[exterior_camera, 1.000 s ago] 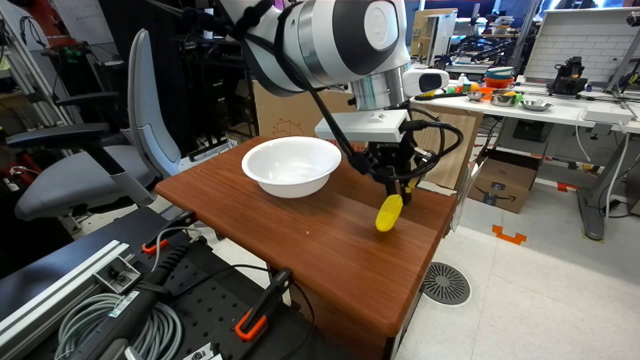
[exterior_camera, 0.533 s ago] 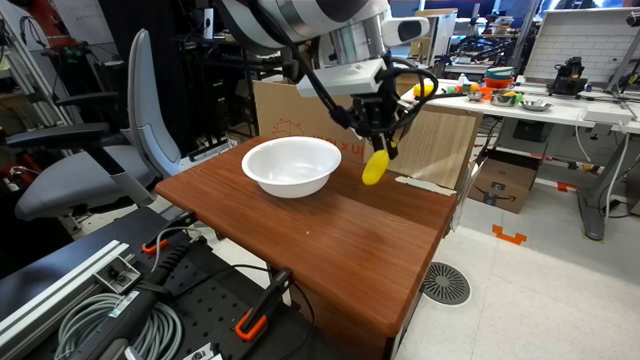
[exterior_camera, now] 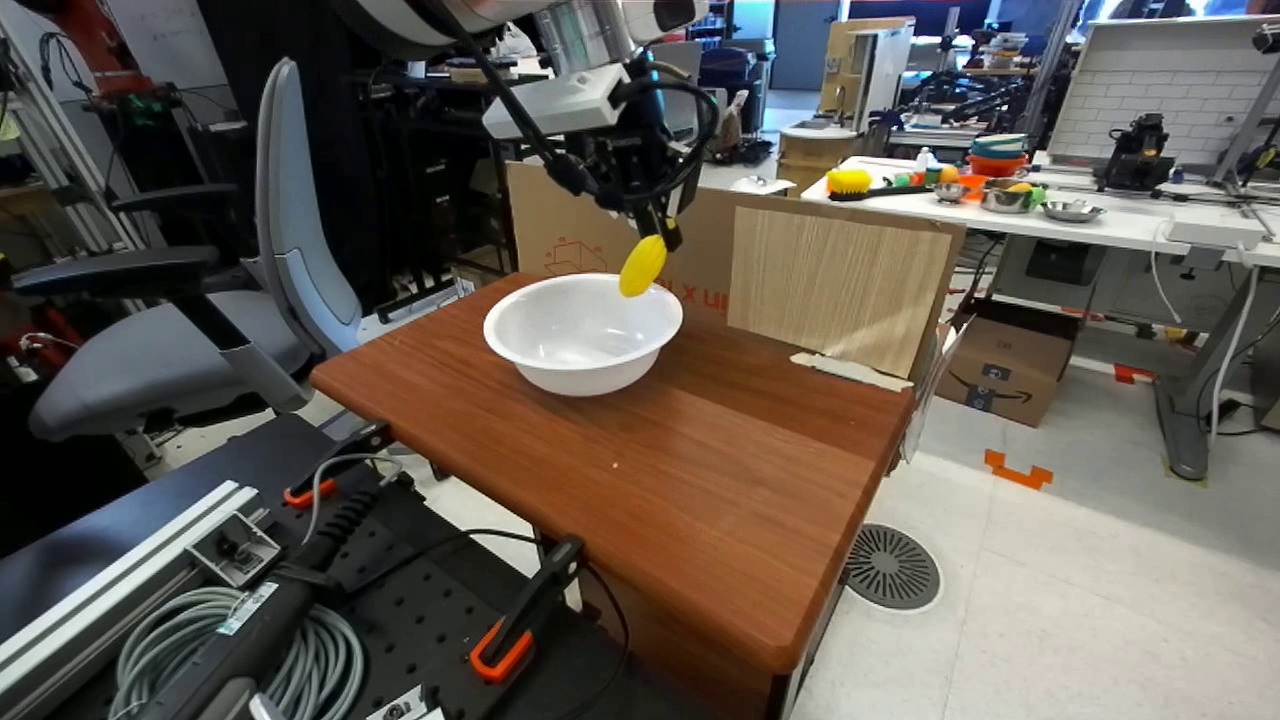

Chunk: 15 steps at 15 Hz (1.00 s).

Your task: Put the corn toy in the bowl

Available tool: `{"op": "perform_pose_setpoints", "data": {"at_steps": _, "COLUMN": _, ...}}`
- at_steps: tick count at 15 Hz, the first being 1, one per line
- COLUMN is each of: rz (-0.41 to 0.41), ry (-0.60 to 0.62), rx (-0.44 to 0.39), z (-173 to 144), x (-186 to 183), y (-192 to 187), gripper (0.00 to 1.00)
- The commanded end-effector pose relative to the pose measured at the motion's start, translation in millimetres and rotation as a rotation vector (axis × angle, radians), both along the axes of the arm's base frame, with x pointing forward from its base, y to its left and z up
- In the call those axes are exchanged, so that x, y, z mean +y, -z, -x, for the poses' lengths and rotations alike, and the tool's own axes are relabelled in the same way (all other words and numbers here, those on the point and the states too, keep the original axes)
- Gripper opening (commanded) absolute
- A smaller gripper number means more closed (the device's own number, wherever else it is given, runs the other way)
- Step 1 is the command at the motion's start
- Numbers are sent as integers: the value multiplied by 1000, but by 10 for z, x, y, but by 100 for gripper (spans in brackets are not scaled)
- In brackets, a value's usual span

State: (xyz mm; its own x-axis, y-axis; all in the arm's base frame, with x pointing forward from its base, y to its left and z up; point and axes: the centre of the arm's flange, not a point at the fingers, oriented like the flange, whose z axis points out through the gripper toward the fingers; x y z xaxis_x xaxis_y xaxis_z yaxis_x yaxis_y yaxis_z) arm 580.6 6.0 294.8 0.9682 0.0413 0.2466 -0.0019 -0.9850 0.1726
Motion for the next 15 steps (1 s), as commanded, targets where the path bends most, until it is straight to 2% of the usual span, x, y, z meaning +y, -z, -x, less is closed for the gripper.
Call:
{"op": "perform_pose_setpoints", "data": {"at_steps": 1, "rz": -6, "ry": -32, "rx": -3, "z": 237, "x": 260, "y": 127, "gripper": 6}}
{"op": "perform_pose_setpoints", "data": {"at_steps": 8, "rz": 5, "ry": -46, "rx": 76, "z": 453, "x": 384, "y": 469, "gripper": 6}}
{"op": "perform_pose_setpoints", "data": {"at_steps": 9, "rz": 7, "ry": -46, "rx": 82, "z": 470, "x": 383, "y": 487, "gripper": 51}}
{"op": "perform_pose_setpoints", "data": {"at_steps": 10, "rz": 8, "ry": -46, "rx": 83, "z": 475, "x": 380, "y": 497, "gripper": 52}}
{"op": "perform_pose_setpoints", "data": {"at_steps": 15, "rz": 7, "ry": -41, "rx": 83, "z": 505, "x": 372, "y": 467, "gripper": 88}}
